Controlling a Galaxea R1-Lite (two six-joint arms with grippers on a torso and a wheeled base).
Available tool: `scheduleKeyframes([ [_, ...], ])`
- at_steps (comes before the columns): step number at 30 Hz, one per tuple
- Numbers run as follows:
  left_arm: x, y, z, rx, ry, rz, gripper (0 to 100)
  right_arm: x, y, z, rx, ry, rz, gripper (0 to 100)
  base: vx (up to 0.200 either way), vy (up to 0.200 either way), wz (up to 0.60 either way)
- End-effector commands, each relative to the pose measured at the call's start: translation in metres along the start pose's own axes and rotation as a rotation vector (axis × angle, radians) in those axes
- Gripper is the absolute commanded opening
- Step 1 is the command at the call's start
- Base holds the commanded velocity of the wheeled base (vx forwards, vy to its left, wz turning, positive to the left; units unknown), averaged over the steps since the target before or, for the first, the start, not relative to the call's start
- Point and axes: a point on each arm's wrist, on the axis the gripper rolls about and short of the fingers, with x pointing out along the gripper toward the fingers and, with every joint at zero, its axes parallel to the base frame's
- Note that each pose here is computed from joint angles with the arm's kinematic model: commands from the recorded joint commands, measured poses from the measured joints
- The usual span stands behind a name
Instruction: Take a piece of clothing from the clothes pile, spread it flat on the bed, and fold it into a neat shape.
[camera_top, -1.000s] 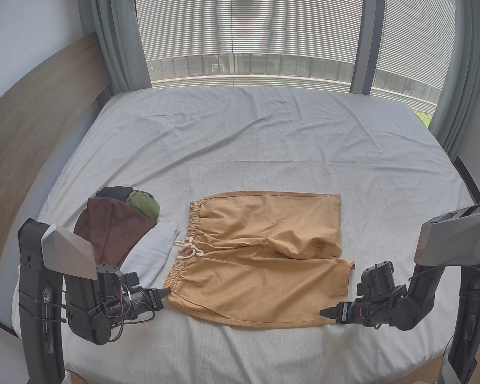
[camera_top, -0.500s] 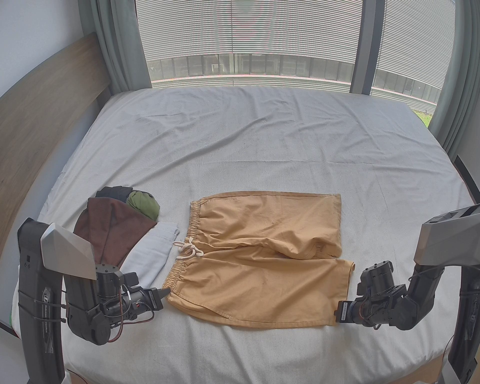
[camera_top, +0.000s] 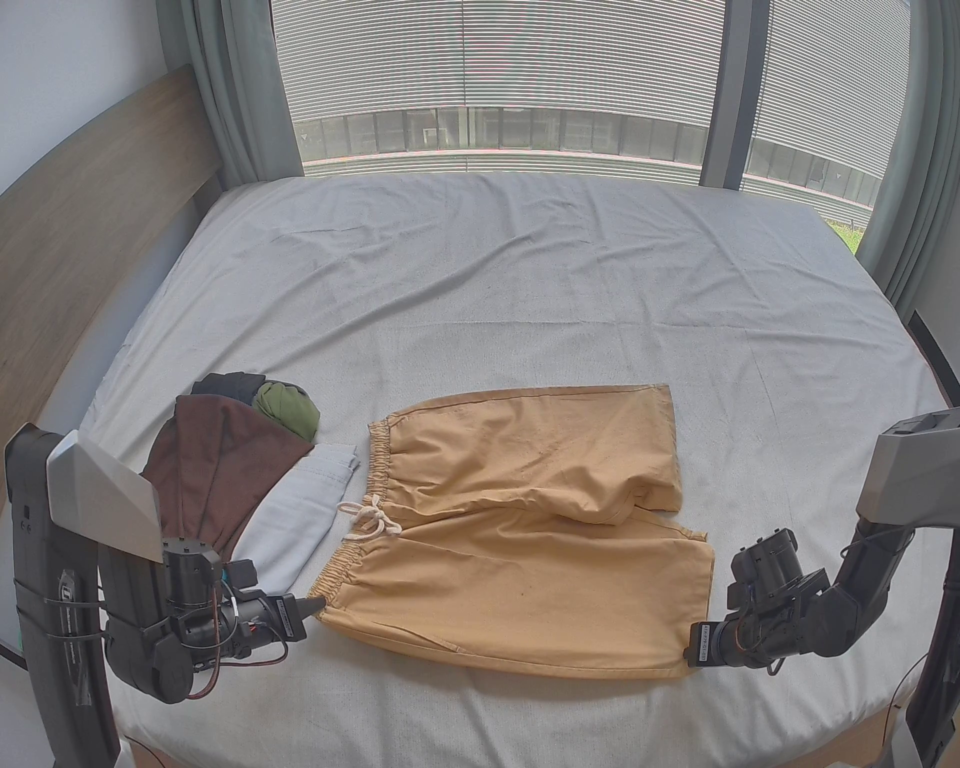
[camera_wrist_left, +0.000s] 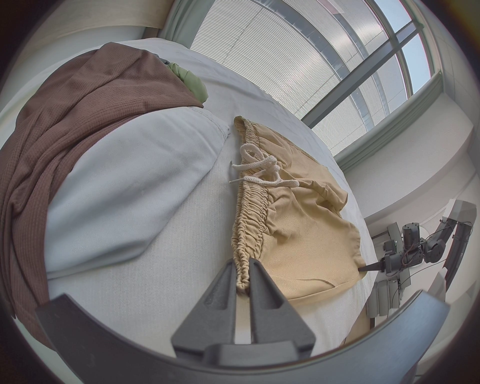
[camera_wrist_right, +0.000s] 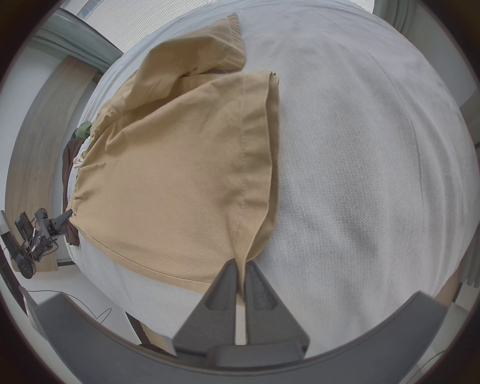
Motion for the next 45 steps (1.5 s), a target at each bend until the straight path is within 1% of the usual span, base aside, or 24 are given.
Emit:
scheduleKeyframes([
  [1,-0.006,-0.001,-0.006,0.007,0.027,0.010,0,-0.009,0.004,0.002,-0.009,-0.017,0.014,0,0.000,0.000,0.00],
  [5,-0.007,0.002,-0.013,0.021,0.058,0.020,0,-0.010,0.003,-0.001,-0.008,0.007,0.031,0,0.000,0.000,0.00],
  [9,-0.006,0.003,-0.016,0.034,0.069,0.023,0,-0.009,0.003,-0.006,-0.010,0.056,0.028,0,0.000,0.000,0.00],
  [12,-0.005,0.004,-0.018,0.041,0.078,0.028,0,-0.010,0.003,-0.006,-0.008,0.061,0.030,0,0.000,0.000,0.00],
  [17,-0.001,0.008,-0.021,0.054,0.087,0.033,0,-0.010,0.002,-0.011,-0.008,0.097,0.030,0,0.000,0.000,0.00],
  [34,-0.005,0.014,-0.017,0.043,0.068,0.058,0,-0.014,0.002,-0.012,-0.006,0.103,0.052,0,0.000,0.000,0.00],
  [41,-0.004,0.011,-0.017,0.070,0.075,0.026,0,-0.016,0.001,-0.013,-0.001,0.099,0.054,0,0.000,0.000,0.00],
  [45,-0.003,0.010,-0.018,0.078,0.077,0.023,0,-0.016,0.002,-0.012,-0.001,0.093,0.055,0,0.000,0.000,0.00],
])
